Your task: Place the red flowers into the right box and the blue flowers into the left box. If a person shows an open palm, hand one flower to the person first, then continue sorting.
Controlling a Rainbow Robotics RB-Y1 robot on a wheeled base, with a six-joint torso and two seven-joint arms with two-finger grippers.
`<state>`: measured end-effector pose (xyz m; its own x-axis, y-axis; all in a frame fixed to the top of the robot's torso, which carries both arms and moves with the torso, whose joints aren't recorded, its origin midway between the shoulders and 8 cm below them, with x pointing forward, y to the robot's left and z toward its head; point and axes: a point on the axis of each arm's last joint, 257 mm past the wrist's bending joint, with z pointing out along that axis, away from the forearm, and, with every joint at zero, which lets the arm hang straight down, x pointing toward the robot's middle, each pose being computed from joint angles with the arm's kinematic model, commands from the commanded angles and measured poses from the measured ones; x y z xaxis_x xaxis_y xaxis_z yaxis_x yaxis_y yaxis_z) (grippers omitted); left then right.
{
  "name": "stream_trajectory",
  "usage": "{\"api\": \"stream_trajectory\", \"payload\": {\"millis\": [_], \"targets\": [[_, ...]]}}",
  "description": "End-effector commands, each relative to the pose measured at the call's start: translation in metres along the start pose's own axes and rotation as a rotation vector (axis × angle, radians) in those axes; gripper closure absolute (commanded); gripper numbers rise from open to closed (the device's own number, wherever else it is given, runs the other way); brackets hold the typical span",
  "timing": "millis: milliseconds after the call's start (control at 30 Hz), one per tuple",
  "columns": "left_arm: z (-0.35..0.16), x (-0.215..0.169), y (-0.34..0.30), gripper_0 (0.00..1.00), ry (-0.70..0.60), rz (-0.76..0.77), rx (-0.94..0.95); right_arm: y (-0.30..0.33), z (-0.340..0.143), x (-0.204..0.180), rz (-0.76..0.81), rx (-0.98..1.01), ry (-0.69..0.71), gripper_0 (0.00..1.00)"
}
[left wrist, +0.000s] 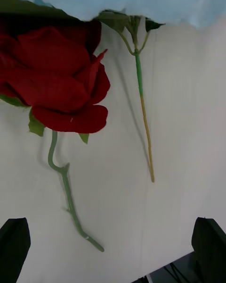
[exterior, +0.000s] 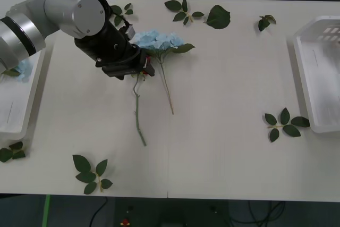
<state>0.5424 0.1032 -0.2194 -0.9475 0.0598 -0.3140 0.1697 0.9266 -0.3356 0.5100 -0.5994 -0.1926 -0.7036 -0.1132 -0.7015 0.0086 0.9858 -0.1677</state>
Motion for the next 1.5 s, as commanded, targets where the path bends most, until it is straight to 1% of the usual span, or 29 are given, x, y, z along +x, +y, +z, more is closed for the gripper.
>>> {"api": "stream_trajectory", "payload": {"millis": [33,400,533,667,867,967,1100,1267,1400,1500], "targets": [[-0.004,-0.023,0.027,0.0,-0.083,-0.041,-0.045,0.001,-0.001,-0.019,0.028,0.001,-0.036,0.0],[0.022,-0.015,0.039,0.0,-0.108,-0.041,-0.046,0.007,-0.001,-0.021,0.048,-0.026,-0.044,0.0],[0.03,-0.016,0.038,0.0,-0.133,-0.027,-0.038,0.019,-0.004,-0.024,0.071,-0.07,-0.043,0.0],[0.036,-0.018,0.037,0.0,-0.153,-0.012,-0.034,0.039,-0.011,-0.036,0.092,-0.137,-0.063,0.0],[0.041,-0.019,0.039,0.0,-0.167,0.001,-0.039,0.111,-0.037,-0.073,0.093,-0.337,-0.137,0.0],[0.045,-0.02,0.036,0.0,-0.176,0.015,-0.038,0.155,-0.054,-0.093,0.093,-0.467,-0.19,0.0],[0.055,-0.024,0.03,0.0,-0.22,0.049,-0.021,0.216,-0.083,-0.114,0.059,-0.637,-0.262,0.0],[0.063,-0.024,0.031,0.0,-0.241,0.07,-0.019,0.274,-0.122,-0.129,-0.037,-0.796,-0.349,0.0],[0.067,-0.021,0.031,0.0,-0.238,0.088,-0.028,0.316,-0.158,-0.13,-0.158,-0.949,-0.41,0.0],[0.068,-0.022,0.032,0.0,-0.24,0.102,-0.034,0.339,-0.183,-0.123,-0.227,-1.061,-0.432,0.0]]}}
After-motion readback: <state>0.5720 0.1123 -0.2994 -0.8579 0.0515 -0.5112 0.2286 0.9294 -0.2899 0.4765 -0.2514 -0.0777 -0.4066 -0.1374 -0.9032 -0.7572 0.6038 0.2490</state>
